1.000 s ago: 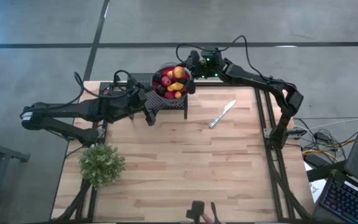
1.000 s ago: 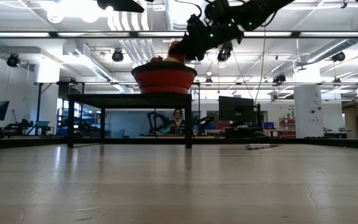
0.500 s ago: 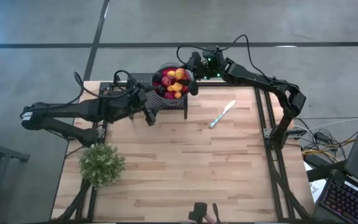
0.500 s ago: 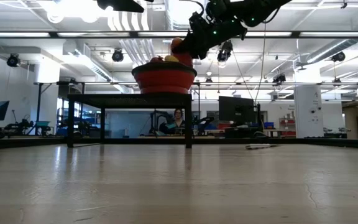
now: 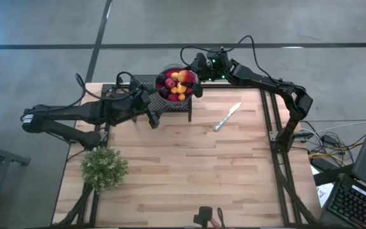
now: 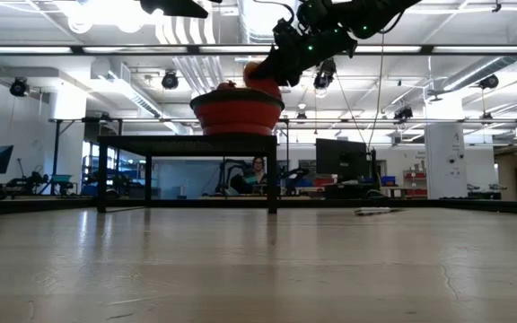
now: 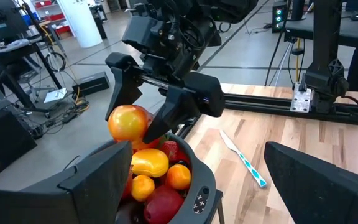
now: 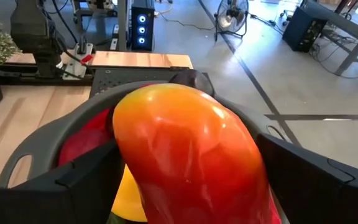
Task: Pick & Place Fruit
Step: Put the orange mango into the red gray strainer bowl on the shelf, then put the blue table knife on the shelf
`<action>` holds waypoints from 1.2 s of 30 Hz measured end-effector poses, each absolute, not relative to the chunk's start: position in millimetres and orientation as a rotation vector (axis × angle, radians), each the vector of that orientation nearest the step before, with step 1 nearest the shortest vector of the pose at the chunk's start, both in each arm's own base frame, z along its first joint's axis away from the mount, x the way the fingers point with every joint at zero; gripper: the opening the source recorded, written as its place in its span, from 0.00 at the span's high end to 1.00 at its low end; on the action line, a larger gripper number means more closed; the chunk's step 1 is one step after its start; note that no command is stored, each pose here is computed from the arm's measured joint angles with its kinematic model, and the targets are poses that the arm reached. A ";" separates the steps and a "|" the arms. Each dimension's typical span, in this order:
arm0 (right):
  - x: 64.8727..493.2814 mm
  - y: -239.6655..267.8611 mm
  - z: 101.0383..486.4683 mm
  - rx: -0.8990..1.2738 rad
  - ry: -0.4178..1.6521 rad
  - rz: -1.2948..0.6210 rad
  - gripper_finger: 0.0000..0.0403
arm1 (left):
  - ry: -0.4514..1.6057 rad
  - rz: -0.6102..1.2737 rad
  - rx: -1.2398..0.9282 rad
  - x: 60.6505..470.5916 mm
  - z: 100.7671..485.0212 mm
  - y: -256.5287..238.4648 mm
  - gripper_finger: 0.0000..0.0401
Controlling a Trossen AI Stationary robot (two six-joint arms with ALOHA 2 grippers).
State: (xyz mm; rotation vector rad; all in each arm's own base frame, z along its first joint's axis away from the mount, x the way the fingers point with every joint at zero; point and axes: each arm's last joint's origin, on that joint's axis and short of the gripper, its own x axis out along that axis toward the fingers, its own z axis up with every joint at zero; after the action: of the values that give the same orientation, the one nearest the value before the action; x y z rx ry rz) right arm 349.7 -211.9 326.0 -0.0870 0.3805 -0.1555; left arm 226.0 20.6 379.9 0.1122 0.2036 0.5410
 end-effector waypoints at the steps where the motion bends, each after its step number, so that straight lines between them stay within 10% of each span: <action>1: 349.8 -211.9 326.0 -0.089 0.380 -0.156 0.13 | 0.204 0.541 0.112 225.9 379.9 20.6 0.07; 36: 331.9 -170.7 360.2 -0.176 0.395 -0.067 0.21 | 0.216 0.537 0.157 225.9 379.9 20.7 0.07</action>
State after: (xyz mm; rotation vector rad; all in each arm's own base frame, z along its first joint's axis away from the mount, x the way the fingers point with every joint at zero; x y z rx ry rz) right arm 331.9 -170.7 360.2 -0.1759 0.3951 -0.0674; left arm 225.9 20.7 379.9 0.1566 0.2161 0.5371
